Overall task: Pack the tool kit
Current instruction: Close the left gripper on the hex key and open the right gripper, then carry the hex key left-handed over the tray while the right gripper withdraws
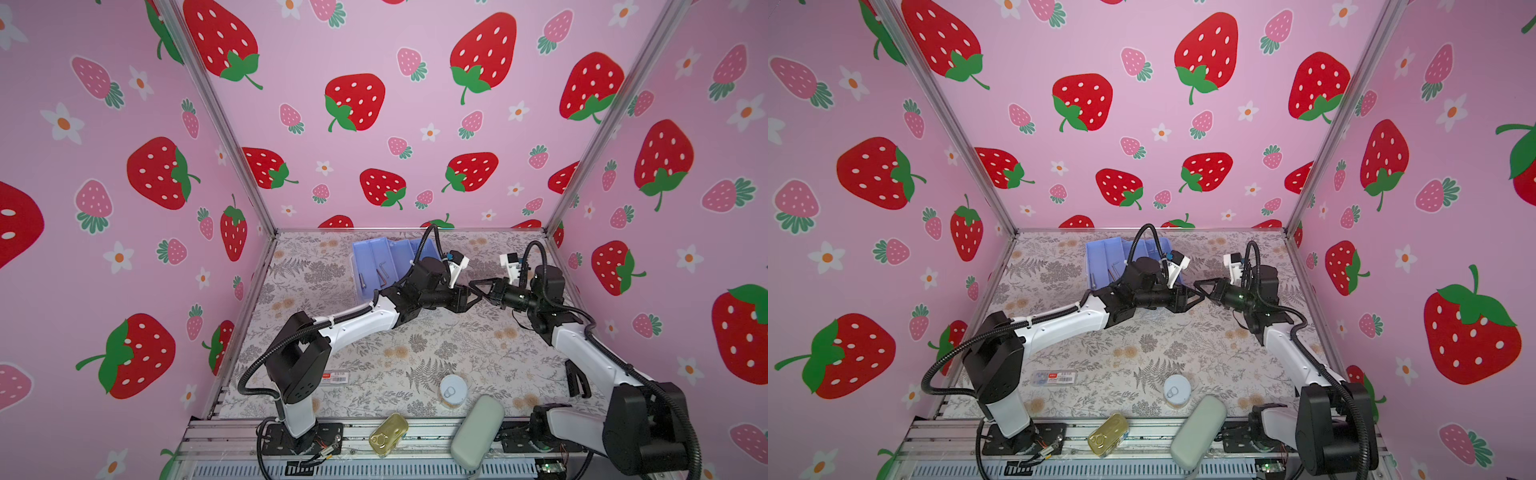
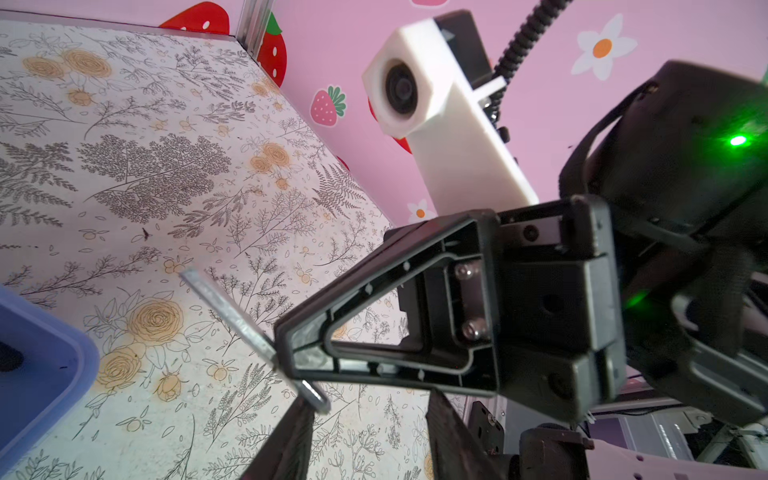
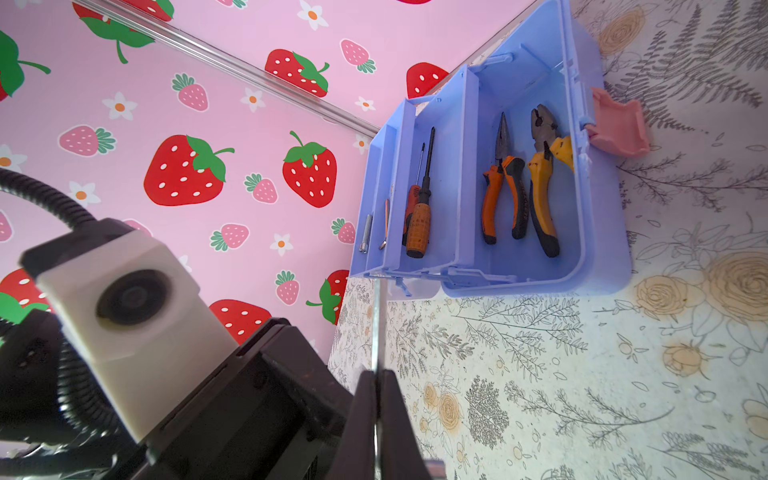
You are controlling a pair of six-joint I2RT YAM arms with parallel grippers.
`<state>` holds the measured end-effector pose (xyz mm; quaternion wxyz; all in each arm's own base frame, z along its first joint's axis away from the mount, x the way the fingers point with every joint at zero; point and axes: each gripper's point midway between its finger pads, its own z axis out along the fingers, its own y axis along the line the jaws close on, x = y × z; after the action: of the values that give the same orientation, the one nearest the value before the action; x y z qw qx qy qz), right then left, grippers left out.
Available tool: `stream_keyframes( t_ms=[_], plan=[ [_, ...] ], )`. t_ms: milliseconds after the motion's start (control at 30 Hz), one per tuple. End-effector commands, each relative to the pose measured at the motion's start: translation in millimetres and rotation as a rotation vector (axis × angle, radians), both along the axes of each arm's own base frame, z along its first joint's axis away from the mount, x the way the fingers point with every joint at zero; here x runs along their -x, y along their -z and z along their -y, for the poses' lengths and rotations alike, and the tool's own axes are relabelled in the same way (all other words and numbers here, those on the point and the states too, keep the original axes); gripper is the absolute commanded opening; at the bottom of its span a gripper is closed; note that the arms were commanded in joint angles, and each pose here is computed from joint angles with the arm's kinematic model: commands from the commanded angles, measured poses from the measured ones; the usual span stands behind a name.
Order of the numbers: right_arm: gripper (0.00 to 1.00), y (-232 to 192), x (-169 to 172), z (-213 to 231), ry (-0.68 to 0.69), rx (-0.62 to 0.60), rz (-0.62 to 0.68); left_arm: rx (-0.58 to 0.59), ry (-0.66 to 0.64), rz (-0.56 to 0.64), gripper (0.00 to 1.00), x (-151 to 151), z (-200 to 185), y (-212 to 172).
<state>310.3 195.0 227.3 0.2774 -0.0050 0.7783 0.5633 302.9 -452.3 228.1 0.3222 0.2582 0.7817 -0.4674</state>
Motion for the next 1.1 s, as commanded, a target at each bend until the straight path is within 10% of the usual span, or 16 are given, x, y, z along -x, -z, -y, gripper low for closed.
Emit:
stream_keyframes(
  t_ms=[0,567,733,1067],
  plan=[
    [0.00,-12,10,-1,-0.031,-0.027,0.039,-0.004,-0.025,0.043,0.39,-10,7,-11],
    [0.00,-12,21,-2,-0.071,-0.025,0.063,-0.062,-0.099,0.116,0.00,-27,1,-26],
    [0.49,-14,16,4,-0.044,0.052,0.170,-0.170,-0.170,0.164,0.00,-37,-20,-31],
    [0.60,36,-3,53,0.216,0.404,0.310,-0.463,-0.535,0.101,0.00,-112,-127,-21]
  ],
)
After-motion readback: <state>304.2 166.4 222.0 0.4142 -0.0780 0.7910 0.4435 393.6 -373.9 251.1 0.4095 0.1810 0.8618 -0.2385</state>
